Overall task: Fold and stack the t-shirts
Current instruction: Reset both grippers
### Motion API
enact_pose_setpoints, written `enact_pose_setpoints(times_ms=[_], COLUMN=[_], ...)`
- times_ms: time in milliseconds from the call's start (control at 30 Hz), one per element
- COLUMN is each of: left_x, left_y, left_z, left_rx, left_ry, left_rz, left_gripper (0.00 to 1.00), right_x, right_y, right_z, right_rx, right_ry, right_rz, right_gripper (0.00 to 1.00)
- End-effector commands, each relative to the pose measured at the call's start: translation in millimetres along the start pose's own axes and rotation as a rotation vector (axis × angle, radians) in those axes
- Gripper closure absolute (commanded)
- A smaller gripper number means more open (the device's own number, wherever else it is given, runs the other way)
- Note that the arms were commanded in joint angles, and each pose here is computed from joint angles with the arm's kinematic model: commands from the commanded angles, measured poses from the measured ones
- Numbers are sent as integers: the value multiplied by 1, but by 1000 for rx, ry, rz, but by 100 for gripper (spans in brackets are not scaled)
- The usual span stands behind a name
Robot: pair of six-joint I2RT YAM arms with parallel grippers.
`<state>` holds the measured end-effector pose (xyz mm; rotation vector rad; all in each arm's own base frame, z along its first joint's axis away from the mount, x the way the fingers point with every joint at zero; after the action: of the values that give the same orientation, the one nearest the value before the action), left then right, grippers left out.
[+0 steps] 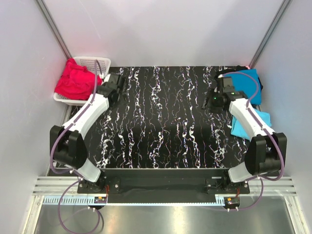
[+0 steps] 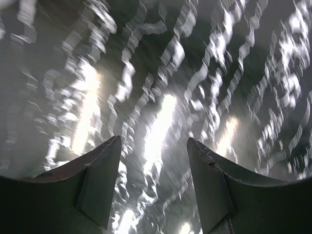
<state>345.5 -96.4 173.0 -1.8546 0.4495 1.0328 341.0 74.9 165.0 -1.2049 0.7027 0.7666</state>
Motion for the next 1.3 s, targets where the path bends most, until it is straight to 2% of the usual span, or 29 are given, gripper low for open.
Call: enact_pose_setpoints(times_ms=[0,100,167,200,233,300,333,500,667,767,967,1200,1267], left_x=[-2,4,11,17,25,38,52,85,112,124,160,166,160], left_y=[-69,-104,-127,-137,-150,-156,-174,-206,-229,-233,-212,-198,-196], left_z=[9,4,18,12,28,27,45,73,93,100,126,124,124], left_rx=[-31,-61,-106,-125,-171,-213,-258,-305,-354,-356,-424,-430,-430], left_ry=[-144,-146,-154,-113,-117,-42,-56,-43,-51,-68,-145,-114,-113], left_rz=[-201,-208,-207,-183,-173,-99,-96,-66,-87,-89,-19,25,15], left_gripper=[38,38,38,38,38,39,39,39,38,37,36,39,36], right_x=[-6,7,9,16,16,17,17,8,3,5,10,15,18], right_y=[-9,2,11,16,18,28,31,44,51,53,49,47,48], right_z=[48,75,102,110,118,139,143,168,174,174,181,180,178], right_rx=[-73,-137,-183,-193,-198,-222,-225,-251,-250,-250,-255,-247,-239], right_ry=[-134,-170,-210,-216,-230,-290,-299,-378,-407,-402,-419,-396,-381], right_rz=[-59,-19,-2,18,21,41,45,58,65,70,80,81,82], right_gripper=[45,46,46,46,47,47,47,47,47,47,47,48,48])
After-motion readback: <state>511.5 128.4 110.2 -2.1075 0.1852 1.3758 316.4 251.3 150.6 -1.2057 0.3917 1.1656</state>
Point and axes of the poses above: each gripper's point midway between its finger pads, its own x axis out along the fingers, its own z axis along the line the jaws close on, y = z × x, the point moved 3 cm from there along -x, back along the fingers, and after that the axes turned 10 degrees about -x, right-handed, at the moved point
